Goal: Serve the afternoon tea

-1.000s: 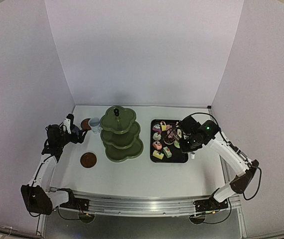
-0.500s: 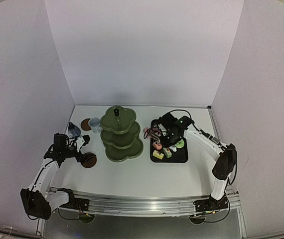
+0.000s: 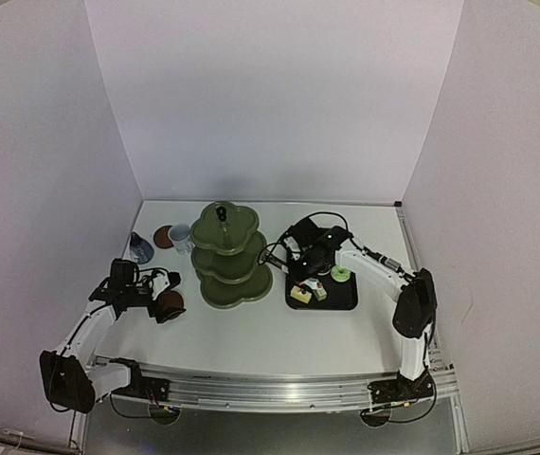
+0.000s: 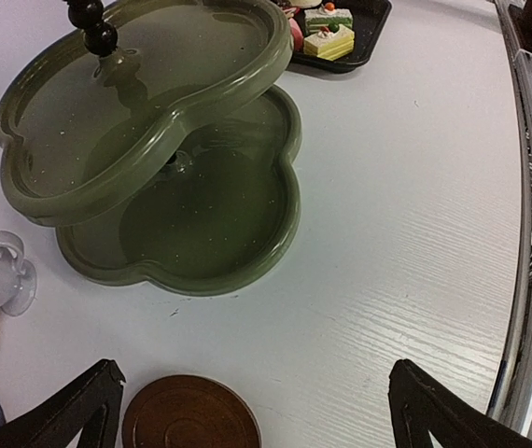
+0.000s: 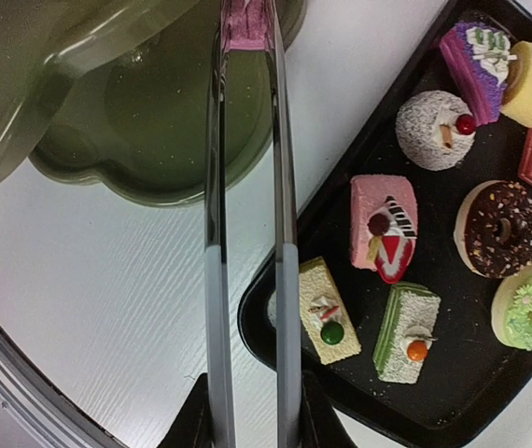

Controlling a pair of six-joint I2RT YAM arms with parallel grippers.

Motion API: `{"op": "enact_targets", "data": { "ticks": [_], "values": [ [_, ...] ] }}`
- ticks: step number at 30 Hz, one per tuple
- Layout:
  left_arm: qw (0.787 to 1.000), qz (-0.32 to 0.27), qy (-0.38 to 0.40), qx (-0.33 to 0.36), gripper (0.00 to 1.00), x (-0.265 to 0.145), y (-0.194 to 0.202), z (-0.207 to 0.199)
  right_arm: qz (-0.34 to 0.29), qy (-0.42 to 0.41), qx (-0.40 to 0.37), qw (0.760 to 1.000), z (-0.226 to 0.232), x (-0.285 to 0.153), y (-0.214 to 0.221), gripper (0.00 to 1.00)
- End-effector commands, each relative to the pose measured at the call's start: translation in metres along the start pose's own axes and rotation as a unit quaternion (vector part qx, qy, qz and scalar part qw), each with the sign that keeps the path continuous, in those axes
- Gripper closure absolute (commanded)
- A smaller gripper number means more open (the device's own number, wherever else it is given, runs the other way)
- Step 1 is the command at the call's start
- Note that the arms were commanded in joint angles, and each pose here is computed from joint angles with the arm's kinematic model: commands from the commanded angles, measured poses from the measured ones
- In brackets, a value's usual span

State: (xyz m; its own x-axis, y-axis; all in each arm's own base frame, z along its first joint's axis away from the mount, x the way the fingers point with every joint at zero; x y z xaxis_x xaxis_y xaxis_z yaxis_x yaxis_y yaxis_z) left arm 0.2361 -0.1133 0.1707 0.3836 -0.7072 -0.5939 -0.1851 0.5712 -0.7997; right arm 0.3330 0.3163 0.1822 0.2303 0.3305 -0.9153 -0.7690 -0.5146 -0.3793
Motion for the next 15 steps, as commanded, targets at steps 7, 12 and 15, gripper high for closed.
{"op": "enact_targets", "data": {
  "ticks": [7, 12, 15],
  "values": [
    [1.000, -0.015, 0.006, 0.024, 0.00, 0.002, -0.004, -0.002, -0.044, -0.032, -0.007, 0.998, 0.019, 0.011, -0.027, 1.00],
    [1.000, -0.020, 0.005, 0.020, 0.00, 0.000, -0.007, -0.003, -0.050, -0.036, 0.000, 0.998, 0.022, 0.025, -0.031, 1.00],
    [1.000, -0.021, 0.003, 0.016, 0.00, 0.000, -0.007, -0.003, -0.056, -0.037, 0.000, 0.998, 0.025, 0.030, -0.036, 1.00]
  ]
}}
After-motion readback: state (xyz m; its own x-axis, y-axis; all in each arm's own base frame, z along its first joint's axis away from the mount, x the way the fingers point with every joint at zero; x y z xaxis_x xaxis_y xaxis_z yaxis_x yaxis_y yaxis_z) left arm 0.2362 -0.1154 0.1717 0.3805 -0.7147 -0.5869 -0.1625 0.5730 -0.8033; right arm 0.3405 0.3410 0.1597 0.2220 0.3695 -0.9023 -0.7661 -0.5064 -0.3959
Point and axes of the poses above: each gripper's point midway between its finger pads, its own x axis out along the fingers, its own z axis along the line the jaws close on, y = z × x, the point moved 4 cm from there along -x, back along the fingers, and after that the axes turned 3 degrees about -x, right-handed, at the moved point
